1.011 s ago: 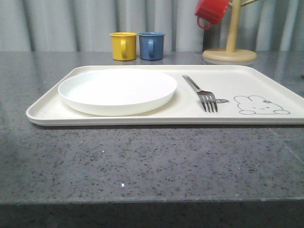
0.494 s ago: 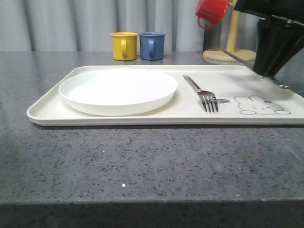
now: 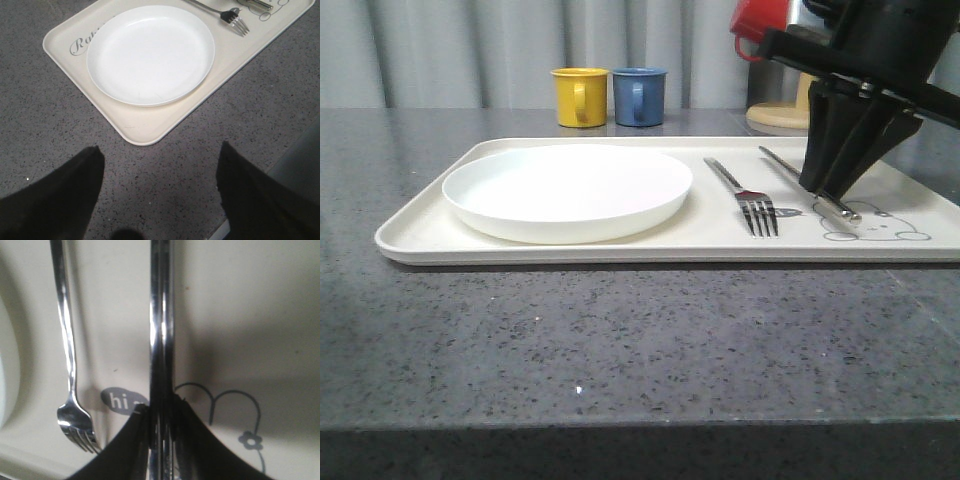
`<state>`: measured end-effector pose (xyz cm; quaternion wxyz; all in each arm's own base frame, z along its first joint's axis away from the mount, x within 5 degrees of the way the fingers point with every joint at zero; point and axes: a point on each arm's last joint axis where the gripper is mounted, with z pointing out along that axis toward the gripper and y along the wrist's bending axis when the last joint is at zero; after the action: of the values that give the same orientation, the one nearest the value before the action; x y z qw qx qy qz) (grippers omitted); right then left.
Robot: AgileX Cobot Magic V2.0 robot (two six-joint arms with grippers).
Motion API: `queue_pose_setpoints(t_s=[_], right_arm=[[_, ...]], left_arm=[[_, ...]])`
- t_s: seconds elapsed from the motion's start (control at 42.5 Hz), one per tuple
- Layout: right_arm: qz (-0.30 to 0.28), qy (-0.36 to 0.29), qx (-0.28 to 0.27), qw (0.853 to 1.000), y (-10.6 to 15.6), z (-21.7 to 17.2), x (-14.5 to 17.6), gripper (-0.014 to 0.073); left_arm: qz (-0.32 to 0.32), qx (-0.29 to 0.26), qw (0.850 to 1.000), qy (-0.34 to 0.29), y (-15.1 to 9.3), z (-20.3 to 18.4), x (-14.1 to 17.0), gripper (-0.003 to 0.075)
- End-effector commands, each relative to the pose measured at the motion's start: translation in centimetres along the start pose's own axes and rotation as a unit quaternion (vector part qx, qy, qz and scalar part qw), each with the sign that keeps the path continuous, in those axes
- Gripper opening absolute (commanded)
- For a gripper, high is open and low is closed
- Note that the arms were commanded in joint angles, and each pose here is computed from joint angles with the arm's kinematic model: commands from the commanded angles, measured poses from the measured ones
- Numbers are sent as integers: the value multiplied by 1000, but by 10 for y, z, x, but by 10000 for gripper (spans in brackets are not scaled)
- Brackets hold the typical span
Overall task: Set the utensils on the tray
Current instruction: 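Place the chopsticks on the tray beside the fork and release, then lower the right gripper onto the steel spoon and grasp it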
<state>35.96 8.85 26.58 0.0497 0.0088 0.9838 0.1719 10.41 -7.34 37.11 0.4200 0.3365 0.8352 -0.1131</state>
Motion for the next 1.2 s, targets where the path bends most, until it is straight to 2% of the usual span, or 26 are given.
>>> queue_pose_setpoints(t_s=[0.0,0.188,0.329,0.447,0.635,0.753,0.964,1.176], right_arm=[[-5,-33,-24,999,10,-23,1,223],[-5,-40,-24,999,10,-23,0,342],[-28,-62,-15,998,11,-31,0,356],[-76,-89,19,993,9,-52,8,356],[-101,-124,108,981,-6,-91,25,356],[-71,-133,130,980,-30,-107,28,366],[-9,-142,159,977,-90,-129,28,384],[37,-151,175,972,-133,-132,23,383]], left_arm=[[-4,-1,999,-49,0,-6,-12,473],[-4,-1,999,-49,0,-6,-12,473],[-4,-1,999,-49,0,-6,-12,473],[-4,-1,999,-49,0,-6,-12,473],[-4,-1,999,-49,0,-6,-12,473],[-4,-1,999,-49,0,-6,-12,473],[-4,-1,999,-49,0,-6,-12,473],[-4,-1,999,-49,0,-6,-12,473]])
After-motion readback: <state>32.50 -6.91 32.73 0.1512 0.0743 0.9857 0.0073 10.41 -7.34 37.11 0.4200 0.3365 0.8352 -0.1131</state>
